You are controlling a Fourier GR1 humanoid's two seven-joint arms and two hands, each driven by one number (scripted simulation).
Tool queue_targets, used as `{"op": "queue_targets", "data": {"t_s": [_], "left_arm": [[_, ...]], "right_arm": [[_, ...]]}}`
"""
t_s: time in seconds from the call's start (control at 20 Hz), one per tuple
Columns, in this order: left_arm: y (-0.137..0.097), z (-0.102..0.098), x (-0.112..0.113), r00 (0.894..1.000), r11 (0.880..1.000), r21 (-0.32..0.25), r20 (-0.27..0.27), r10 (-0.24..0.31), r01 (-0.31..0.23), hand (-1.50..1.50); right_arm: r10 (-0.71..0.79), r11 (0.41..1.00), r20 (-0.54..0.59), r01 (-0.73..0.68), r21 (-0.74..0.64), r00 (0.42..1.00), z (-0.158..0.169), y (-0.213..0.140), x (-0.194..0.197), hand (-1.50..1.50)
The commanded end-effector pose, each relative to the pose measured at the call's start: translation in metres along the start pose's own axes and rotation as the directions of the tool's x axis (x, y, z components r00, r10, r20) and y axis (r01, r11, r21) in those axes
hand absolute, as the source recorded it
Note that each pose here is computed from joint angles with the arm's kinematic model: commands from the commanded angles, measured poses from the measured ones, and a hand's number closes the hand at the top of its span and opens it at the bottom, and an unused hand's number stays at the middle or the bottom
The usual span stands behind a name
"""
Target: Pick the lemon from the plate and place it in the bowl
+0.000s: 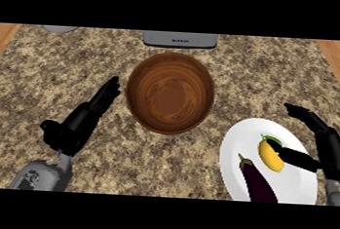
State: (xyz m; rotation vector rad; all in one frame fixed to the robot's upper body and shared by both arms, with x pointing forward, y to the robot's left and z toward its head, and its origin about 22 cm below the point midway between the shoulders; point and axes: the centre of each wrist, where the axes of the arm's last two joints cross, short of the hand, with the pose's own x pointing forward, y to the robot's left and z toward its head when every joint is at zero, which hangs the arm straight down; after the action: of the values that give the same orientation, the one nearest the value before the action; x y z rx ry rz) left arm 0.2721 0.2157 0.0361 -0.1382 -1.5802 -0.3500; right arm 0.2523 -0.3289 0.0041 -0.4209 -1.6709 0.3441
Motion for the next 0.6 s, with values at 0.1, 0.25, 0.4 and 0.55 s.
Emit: {"op": "queue_targets", "data": {"t_s": [0.1,0.25,0.4,0.55], "left_arm": [[-0.019,0.007,0.008,1.0,0.999,-0.033,0.004,-0.003,0.003,0.0],[-0.018,0.0,-0.003,1.0,0.999,-0.053,0.013,-0.004,0.004,0.0],[-0.013,0.004,-0.001,1.0,0.998,-0.059,0.006,-0.001,0.001,0.0],[-0.015,-0.009,0.005,1.0,0.998,-0.059,0.007,-0.008,0.008,0.0]], "right_arm": [[0.33,0.934,0.025,-0.33,0.137,0.944,-0.011,-0.033,0.033,-1.5],[0.531,0.831,-0.04,-0.511,0.221,0.846,-0.03,-0.05,0.051,-1.5],[0.686,0.673,-0.093,-0.582,0.456,0.721,-0.025,-0.064,0.056,-1.5],[0.728,0.58,-0.103,-0.53,0.618,0.678,-0.04,-0.053,0.086,-1.5]]}}
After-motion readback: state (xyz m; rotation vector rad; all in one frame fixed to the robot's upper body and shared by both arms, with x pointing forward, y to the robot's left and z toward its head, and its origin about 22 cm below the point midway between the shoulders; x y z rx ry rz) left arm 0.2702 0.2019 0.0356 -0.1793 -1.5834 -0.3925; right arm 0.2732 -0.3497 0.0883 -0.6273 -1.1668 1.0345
